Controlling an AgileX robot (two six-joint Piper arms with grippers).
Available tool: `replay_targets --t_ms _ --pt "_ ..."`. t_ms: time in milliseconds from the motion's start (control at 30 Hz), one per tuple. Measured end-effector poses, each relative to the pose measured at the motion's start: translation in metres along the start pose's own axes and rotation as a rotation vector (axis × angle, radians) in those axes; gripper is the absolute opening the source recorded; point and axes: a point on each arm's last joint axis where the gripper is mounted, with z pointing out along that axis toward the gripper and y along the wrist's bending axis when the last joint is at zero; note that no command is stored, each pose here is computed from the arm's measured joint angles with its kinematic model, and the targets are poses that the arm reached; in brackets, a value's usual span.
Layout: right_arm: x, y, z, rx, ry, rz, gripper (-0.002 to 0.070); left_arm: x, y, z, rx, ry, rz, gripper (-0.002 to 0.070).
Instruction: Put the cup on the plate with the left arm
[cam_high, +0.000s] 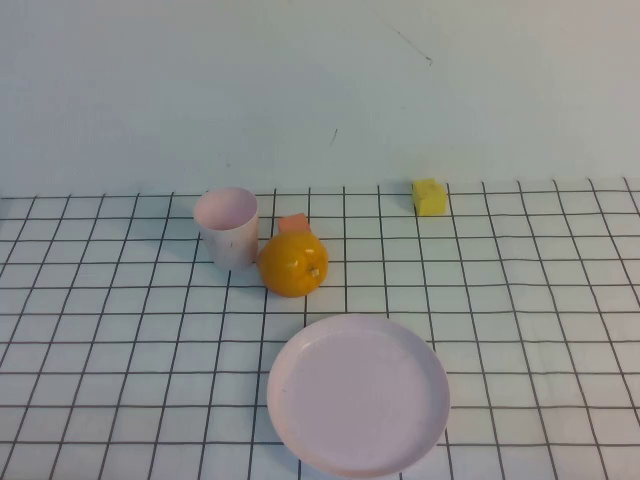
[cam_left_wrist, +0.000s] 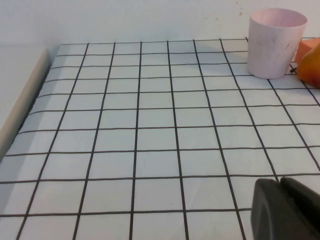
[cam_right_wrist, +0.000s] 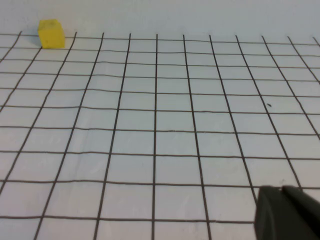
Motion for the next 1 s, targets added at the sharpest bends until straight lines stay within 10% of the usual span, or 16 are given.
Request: replay_targets --t_ms 267,1000 --pt "0.000 0.000 0.000 0.000 0.000 0.000 -0.0002 -0.008 -0.001 0.000 0.009 -0.102 0.002 -0.0003" --pt "0.000 0.000 0.000 0.000 0.000 0.000 -0.0002 -0.084 -0.010 -0.061 0.117 -1.232 0.034 -0.0002"
